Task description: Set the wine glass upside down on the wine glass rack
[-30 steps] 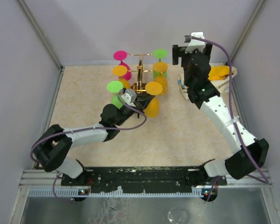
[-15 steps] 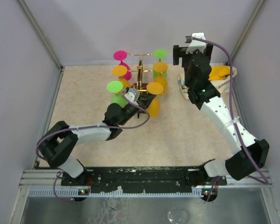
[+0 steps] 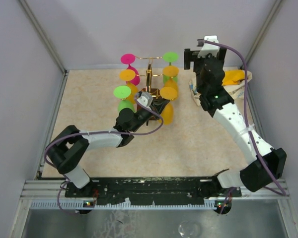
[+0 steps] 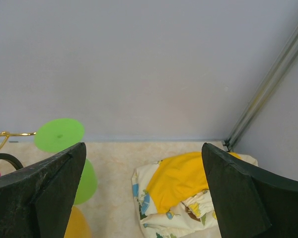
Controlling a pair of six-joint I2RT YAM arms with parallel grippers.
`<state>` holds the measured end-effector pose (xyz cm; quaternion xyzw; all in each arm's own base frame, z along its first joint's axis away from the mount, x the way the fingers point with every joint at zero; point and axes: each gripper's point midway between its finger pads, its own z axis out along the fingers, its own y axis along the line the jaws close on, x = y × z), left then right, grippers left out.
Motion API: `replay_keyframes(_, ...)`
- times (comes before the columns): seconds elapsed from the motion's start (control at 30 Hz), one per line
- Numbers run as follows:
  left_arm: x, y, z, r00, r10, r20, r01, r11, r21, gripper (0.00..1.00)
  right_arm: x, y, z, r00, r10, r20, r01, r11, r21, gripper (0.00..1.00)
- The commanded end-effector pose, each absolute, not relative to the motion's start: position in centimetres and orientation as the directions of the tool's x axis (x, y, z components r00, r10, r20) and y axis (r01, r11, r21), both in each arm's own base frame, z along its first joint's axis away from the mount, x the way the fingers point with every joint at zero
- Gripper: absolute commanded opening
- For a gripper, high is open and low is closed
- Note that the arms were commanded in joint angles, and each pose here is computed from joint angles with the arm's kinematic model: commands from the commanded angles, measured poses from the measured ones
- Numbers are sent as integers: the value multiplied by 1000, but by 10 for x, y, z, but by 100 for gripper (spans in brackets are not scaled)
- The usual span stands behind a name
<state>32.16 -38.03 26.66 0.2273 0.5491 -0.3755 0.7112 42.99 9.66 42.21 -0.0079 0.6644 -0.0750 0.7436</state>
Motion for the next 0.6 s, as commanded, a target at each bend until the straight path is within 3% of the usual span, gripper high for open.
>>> replay_keyframes(0.0, 322, -389, 288, 144, -340, -929, 796, 597, -95, 0, 417, 85, 451, 188, -84, -979, 119, 991, -62, 99)
replay_keyframes(0.57, 301, -419, 288, 115, -340, -933, 899, 436, -48, 0, 417, 86, 448, 184, -79, -980, 114, 992, -58, 99)
